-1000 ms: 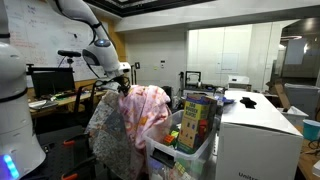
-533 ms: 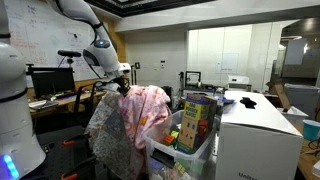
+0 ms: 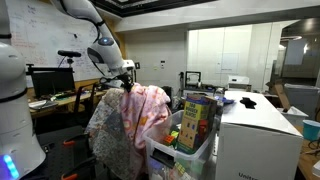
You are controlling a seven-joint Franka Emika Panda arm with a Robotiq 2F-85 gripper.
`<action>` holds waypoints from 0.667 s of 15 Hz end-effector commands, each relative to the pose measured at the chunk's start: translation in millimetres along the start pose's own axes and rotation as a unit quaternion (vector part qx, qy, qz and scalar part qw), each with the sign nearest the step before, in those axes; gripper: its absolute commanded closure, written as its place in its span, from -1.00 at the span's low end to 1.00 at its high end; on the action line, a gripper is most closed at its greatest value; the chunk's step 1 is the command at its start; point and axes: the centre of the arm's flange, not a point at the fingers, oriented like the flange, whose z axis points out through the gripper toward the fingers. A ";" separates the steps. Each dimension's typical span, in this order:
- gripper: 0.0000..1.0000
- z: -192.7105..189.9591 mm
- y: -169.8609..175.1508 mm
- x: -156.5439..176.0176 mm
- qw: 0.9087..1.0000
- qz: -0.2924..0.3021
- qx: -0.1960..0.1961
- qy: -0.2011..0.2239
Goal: Put the fleece on the boxes
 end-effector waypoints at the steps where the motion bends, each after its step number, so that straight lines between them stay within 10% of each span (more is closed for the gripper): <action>1: 0.97 -5.9 -3.1 40.8 0.998 0.036 -0.004 0.044; 5: 0.97 -13.4 -5.0 69.1 0.994 0.068 -0.001 0.088; 10: 0.97 0.9 -11.8 75.6 0.990 0.121 0.067 -0.038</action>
